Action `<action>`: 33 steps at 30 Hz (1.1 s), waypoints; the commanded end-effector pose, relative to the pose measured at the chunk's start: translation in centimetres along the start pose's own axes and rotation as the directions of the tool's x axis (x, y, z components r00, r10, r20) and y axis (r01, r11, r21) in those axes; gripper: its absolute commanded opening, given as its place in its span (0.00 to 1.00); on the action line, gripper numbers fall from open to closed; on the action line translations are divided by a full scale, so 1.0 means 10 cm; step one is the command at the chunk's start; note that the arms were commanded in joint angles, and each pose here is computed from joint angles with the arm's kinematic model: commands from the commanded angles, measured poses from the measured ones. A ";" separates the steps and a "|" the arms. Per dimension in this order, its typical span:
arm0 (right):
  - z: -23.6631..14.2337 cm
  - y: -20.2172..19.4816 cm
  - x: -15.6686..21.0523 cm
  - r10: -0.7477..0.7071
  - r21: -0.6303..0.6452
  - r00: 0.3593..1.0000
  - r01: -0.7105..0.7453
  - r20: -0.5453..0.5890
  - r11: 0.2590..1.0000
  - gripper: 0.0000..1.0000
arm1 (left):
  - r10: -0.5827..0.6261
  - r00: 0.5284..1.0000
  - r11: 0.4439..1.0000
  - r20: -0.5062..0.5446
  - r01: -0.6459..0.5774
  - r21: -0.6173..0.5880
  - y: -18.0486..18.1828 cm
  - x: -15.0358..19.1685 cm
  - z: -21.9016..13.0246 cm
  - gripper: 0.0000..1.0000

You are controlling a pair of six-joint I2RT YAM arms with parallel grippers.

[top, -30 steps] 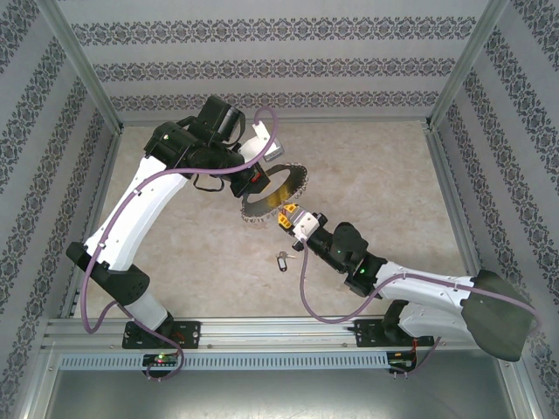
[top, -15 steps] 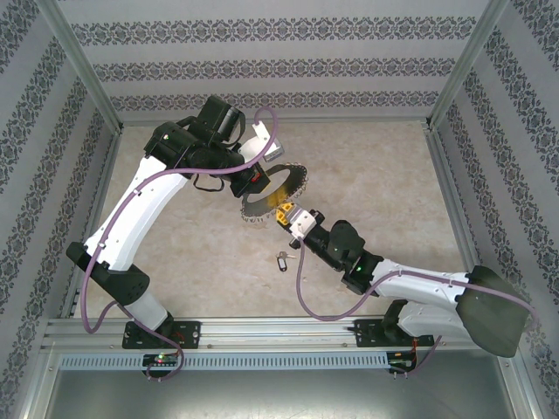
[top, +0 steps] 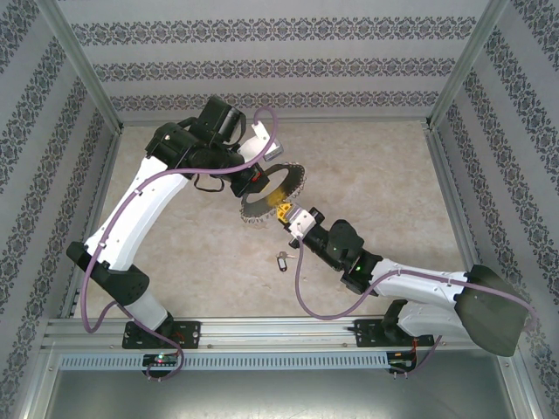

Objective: Put the keys on the keyring

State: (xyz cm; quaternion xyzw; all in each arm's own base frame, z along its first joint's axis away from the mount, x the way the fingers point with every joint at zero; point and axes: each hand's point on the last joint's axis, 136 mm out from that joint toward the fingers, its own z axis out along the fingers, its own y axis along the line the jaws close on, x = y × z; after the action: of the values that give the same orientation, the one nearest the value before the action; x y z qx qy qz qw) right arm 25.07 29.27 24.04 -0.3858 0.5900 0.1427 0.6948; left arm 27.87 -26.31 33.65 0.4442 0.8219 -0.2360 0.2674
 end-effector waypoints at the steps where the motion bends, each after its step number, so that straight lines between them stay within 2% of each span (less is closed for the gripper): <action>1: -0.01 0.01 -0.09 0.006 -0.010 1.000 -0.006 0.012 1.000 0.00 | -0.051 0.997 0.995 0.065 0.056 -0.079 0.13 -0.10 -0.05 0.04; 5: -0.02 0.03 -0.03 0.047 -0.050 0.998 -0.048 -0.030 0.998 0.00 | -0.184 0.976 0.976 0.118 0.195 -0.094 0.37 -0.04 -0.02 0.05; 8: -0.02 0.06 -0.01 0.109 -0.116 0.992 -0.115 -0.056 0.987 0.00 | -0.276 0.946 0.956 0.167 0.289 -0.058 0.51 0.04 -0.02 0.08; 11: -0.01 0.11 -0.01 0.161 -0.178 0.983 -0.174 -0.087 0.968 0.00 | -0.380 0.901 0.923 0.210 0.383 0.024 0.59 0.12 0.03 0.10; 17: 0.04 0.13 -0.04 0.235 -0.260 0.963 -0.261 -0.128 0.930 0.00 | -0.555 0.806 0.832 0.207 0.543 0.117 0.77 0.42 0.23 0.18; 23: 0.13 0.16 -0.08 0.255 -0.317 0.953 -0.295 -0.162 0.901 0.00 | -0.625 0.755 0.780 0.196 0.600 0.178 0.80 0.64 0.44 0.24; 26: 0.20 0.16 -0.06 0.265 -0.325 0.947 -0.312 -0.181 0.893 0.00 | -0.651 0.737 0.759 0.181 0.633 0.154 0.86 0.81 0.53 0.31; 29: 0.27 0.19 -0.05 0.263 -0.348 0.943 -0.320 -0.202 0.881 0.00 | -0.676 0.716 0.737 0.176 0.662 0.138 0.89 0.98 0.62 0.33; 33: 0.39 0.19 -0.02 0.253 -0.353 0.940 -0.323 -0.230 0.878 0.00 | -0.708 0.674 0.699 0.211 0.712 0.072 1.02 1.22 0.69 0.41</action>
State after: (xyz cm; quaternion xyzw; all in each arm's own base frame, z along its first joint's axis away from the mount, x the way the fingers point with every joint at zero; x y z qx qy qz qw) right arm 25.82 32.38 20.89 -0.4340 0.6822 0.3059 0.5027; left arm 32.19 -18.41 18.19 0.0724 0.9068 -0.3540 0.2173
